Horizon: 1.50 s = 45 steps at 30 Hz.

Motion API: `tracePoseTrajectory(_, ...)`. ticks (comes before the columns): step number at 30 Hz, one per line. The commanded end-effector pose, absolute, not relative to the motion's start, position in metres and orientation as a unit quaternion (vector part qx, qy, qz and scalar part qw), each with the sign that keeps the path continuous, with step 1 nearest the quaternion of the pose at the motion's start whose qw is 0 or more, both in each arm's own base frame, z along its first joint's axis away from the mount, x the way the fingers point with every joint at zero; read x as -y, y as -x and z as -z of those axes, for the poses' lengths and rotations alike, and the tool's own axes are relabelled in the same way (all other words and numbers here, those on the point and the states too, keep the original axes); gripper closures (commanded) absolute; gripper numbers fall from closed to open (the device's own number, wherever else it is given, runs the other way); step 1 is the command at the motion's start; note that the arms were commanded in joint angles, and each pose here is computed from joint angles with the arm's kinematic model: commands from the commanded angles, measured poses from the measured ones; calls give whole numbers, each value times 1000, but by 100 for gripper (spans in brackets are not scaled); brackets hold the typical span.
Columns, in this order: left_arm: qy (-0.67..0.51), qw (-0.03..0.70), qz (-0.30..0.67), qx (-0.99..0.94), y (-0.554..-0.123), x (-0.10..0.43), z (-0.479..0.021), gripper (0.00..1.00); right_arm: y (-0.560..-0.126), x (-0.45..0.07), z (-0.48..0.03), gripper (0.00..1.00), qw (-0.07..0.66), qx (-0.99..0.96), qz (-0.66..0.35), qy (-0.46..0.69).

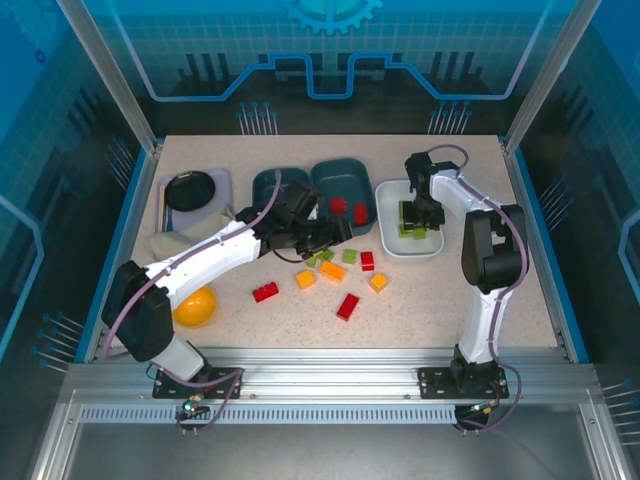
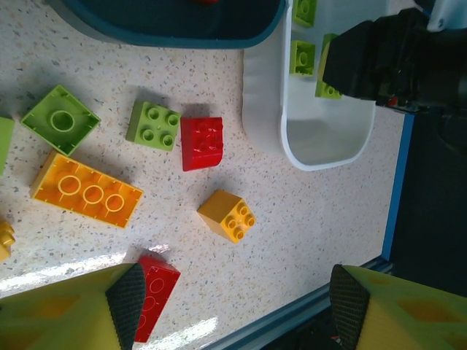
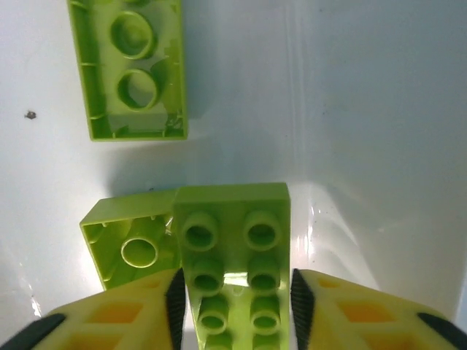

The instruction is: Sort the legos into containers by color

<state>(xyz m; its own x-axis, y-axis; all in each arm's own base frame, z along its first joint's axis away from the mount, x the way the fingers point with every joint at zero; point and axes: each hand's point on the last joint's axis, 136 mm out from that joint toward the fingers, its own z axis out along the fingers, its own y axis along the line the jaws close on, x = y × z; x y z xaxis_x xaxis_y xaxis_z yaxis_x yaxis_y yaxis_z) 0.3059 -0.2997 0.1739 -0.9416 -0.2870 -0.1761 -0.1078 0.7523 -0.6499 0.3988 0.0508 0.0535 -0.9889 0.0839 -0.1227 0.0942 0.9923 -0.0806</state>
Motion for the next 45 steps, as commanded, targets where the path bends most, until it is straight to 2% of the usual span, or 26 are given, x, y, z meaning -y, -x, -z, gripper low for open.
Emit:
tracePoseTrajectory(1,86,115,330,-933,-298,305,-173,29,-402,-46,-70,51,75,-995,42,-58)
tracePoseTrajectory(4,96,104,301,-943,-293,295,-161,29,-403,-54,-90,44,100,-993,31,-48)
tracePoseTrajectory(11,155,63,182,-969,-271,250,-125,31,-386,-111,-161,42,201,-979,-28,34)
tracePoseTrajectory(16,137,24,105,-985,-259,230,-97,30,-318,-184,-179,31,239,-951,-144,134)
tracePoseTrajectory(20,121,16,81,-989,-259,225,-76,25,-265,-215,-185,21,264,-918,-252,158)
tracePoseTrajectory(25,32,25,36,-999,-269,218,-65,21,-223,-209,-168,17,252,-909,-308,123)
tracePoseTrajectory(28,36,6,29,-999,-271,211,-56,19,-211,-202,-158,18,241,-914,-307,114)
tracePoseTrajectory(32,68,-19,38,-997,-267,214,-46,18,-207,-197,-158,18,241,-916,-302,112)
tracePoseTrajectory(38,107,-13,54,-993,-277,223,-37,18,-209,-199,-159,19,241,-916,-303,109)
tracePoseTrajectory(45,101,-22,37,-994,-282,221,-22,22,-205,-204,-156,19,229,-917,-307,114)
